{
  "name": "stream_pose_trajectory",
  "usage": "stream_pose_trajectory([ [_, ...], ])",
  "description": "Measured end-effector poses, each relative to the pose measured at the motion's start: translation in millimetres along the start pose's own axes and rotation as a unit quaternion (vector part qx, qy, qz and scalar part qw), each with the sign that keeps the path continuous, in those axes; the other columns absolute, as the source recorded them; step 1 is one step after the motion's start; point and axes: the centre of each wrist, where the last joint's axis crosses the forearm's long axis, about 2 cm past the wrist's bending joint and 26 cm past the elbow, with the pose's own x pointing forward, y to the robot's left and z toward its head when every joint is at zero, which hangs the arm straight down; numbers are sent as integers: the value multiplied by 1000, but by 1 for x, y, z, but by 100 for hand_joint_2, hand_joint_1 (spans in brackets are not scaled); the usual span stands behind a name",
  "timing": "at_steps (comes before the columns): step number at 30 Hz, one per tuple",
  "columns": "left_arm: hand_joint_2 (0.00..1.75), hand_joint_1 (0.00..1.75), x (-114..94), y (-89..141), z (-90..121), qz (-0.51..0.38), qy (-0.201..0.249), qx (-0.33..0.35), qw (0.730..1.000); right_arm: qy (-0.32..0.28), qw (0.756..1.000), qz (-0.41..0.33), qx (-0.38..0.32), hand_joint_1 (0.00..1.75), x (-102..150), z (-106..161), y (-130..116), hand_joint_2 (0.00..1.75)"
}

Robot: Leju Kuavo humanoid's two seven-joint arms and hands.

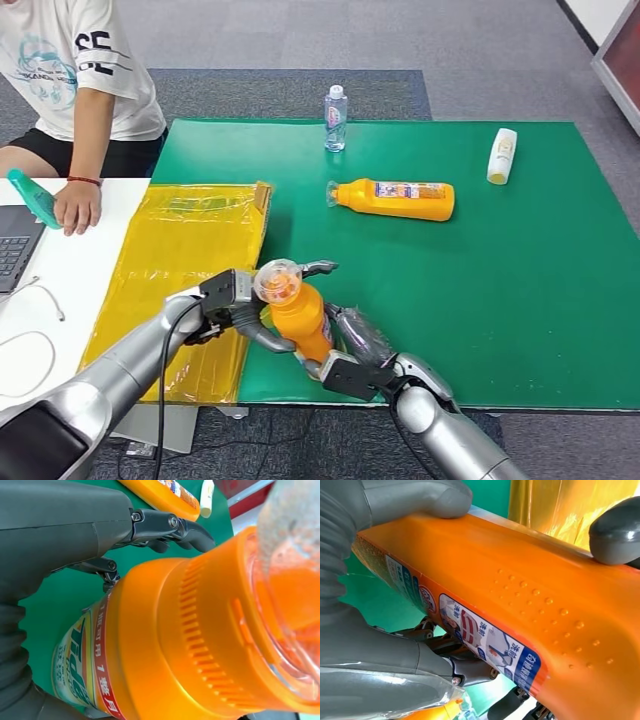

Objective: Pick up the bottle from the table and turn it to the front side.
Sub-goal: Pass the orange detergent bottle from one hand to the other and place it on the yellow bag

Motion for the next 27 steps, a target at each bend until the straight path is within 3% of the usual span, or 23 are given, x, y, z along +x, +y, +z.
stream_pose_trajectory([
  [6, 175, 12, -4, -5, 2, 16, -10, 10, 1000, 0, 1000, -1, 1, 175, 0, 1, 1, 175],
  [10, 175, 175, -6, -8, 4, 25, -14, 15, 999, 1, 1000, -3, 0, 175, 0, 1, 2, 175],
  [27, 175, 175, -14, -20, 7, 60, -35, 38, 997, 15, 998, 62, -21, 175, 3, 1, 5, 175],
])
